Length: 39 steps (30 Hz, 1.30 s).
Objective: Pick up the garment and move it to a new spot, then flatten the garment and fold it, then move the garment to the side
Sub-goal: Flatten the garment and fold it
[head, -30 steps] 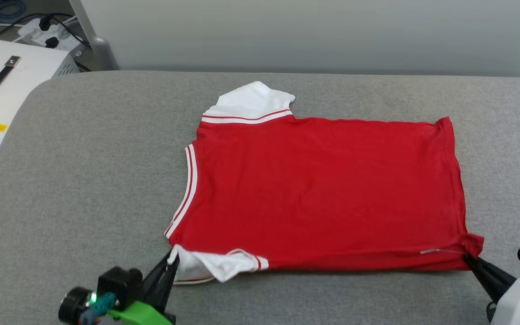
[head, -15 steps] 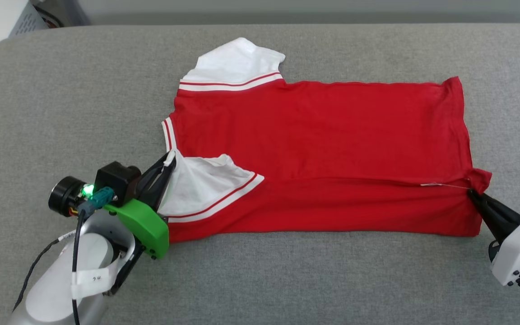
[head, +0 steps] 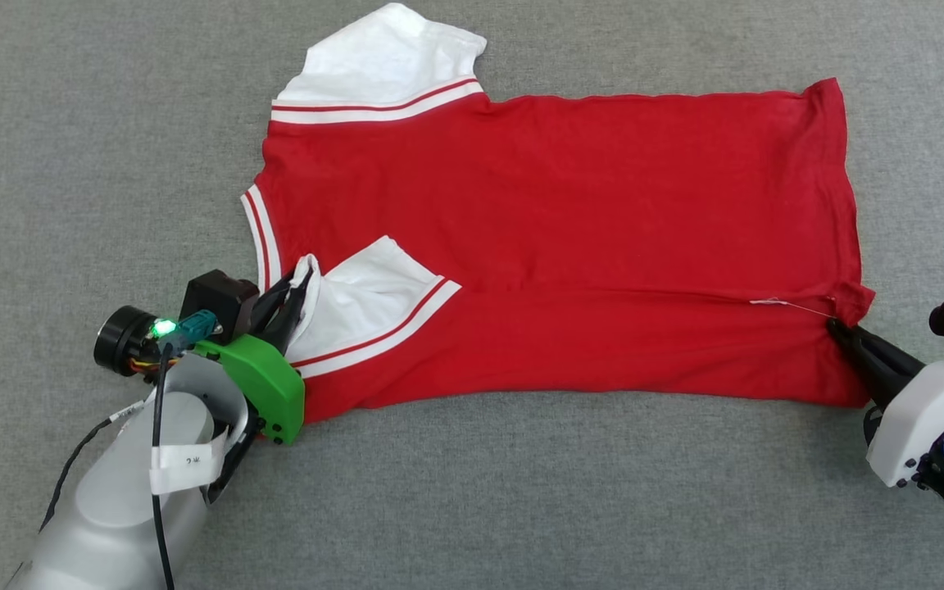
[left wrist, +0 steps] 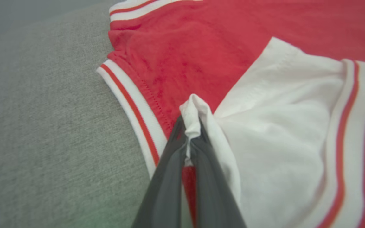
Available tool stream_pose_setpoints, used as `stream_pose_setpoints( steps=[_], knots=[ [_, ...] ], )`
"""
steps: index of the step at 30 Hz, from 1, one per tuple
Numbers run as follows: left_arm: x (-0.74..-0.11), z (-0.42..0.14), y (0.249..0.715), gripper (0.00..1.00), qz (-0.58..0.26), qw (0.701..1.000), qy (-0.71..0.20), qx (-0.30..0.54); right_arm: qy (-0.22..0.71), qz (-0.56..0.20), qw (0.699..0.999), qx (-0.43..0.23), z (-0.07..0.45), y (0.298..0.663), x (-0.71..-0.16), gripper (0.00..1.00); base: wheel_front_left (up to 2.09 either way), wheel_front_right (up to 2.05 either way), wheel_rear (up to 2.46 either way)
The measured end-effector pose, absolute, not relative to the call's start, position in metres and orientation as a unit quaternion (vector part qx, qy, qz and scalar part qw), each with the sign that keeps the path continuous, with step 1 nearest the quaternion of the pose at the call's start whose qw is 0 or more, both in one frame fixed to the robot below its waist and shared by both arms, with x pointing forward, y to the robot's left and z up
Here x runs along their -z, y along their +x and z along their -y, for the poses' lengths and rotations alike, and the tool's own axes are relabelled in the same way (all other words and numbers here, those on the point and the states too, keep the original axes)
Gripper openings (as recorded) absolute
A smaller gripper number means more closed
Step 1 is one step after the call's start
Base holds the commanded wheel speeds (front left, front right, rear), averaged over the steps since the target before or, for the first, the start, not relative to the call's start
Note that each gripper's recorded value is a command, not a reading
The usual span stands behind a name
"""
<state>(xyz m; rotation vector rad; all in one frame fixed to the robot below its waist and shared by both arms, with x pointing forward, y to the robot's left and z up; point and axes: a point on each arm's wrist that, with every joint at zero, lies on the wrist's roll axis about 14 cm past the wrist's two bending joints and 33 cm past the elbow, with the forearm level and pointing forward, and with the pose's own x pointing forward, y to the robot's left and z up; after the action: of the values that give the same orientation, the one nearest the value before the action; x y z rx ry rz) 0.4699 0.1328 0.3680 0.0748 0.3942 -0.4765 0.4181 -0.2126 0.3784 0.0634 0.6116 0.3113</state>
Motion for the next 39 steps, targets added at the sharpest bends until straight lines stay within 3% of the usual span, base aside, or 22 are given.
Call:
stream_pose_setpoints(
  steps=[3, 4, 5, 6, 7, 19, 24, 28, 37, 39],
  knots=[
    [-0.366, -0.134, 0.469, 0.00, -0.195, 0.952, 0.039, 0.234, 0.032, -0.297, 0.942, -0.152, 0.212, 0.418, -0.379, 0.00, 0.00, 0.00, 0.00],
    [-0.367, -0.134, 0.468, 0.00, -0.196, 0.952, 0.038, 0.231, 0.035, -0.292, 0.944, -0.150, 0.212, 0.418, -0.380, 0.33, 0.00, 0.00, 0.00],
    [-0.368, -0.135, 0.468, 0.06, -0.195, 0.953, 0.037, 0.230, 0.036, -0.290, 0.945, -0.148, 0.212, 0.418, -0.381, 0.65, 0.00, 0.00, 0.00],
    [-0.369, -0.136, 0.468, 0.49, -0.194, 0.953, 0.038, 0.228, 0.037, -0.287, 0.946, -0.147, 0.212, 0.418, -0.383, 1.00, 0.00, 0.00, 0.00],
    [-0.371, -0.136, 0.467, 1.00, -0.192, 0.954, 0.040, 0.227, 0.038, -0.279, 0.948, -0.146, 0.212, 0.419, -0.386, 1.00, 0.00, 0.00, 0.00],
    [-0.442, -0.170, 0.477, 1.00, -0.138, 0.967, 0.068, 0.201, 0.028, -0.158, 0.976, -0.147, 0.212, 0.433, -0.455, 1.00, 0.00, 0.00, 0.00],
    [-0.462, -0.178, 0.475, 1.00, -0.198, 0.957, 0.062, 0.200, 0.021, -0.141, 0.977, -0.160, 0.202, 0.434, -0.471, 1.00, 0.00, 0.00, 0.00],
    [-0.464, -0.176, 0.463, 1.00, -0.283, 0.934, 0.044, 0.215, 0.021, -0.136, 0.976, -0.167, 0.195, 0.435, -0.477, 1.00, 0.00, 0.00, 0.00],
    [-0.420, -0.164, 0.417, 1.00, -0.482, 0.835, 0.046, 0.262, 0.023, -0.154, 0.974, -0.164, 0.193, 0.433, -0.468, 1.00, 0.00, 0.00, 0.00],
    [-0.413, -0.162, 0.414, 1.00, -0.495, 0.826, 0.046, 0.266, 0.024, -0.159, 0.974, -0.162, 0.194, 0.432, -0.465, 1.00, 0.00, 0.00, 0.00]
  ],
)
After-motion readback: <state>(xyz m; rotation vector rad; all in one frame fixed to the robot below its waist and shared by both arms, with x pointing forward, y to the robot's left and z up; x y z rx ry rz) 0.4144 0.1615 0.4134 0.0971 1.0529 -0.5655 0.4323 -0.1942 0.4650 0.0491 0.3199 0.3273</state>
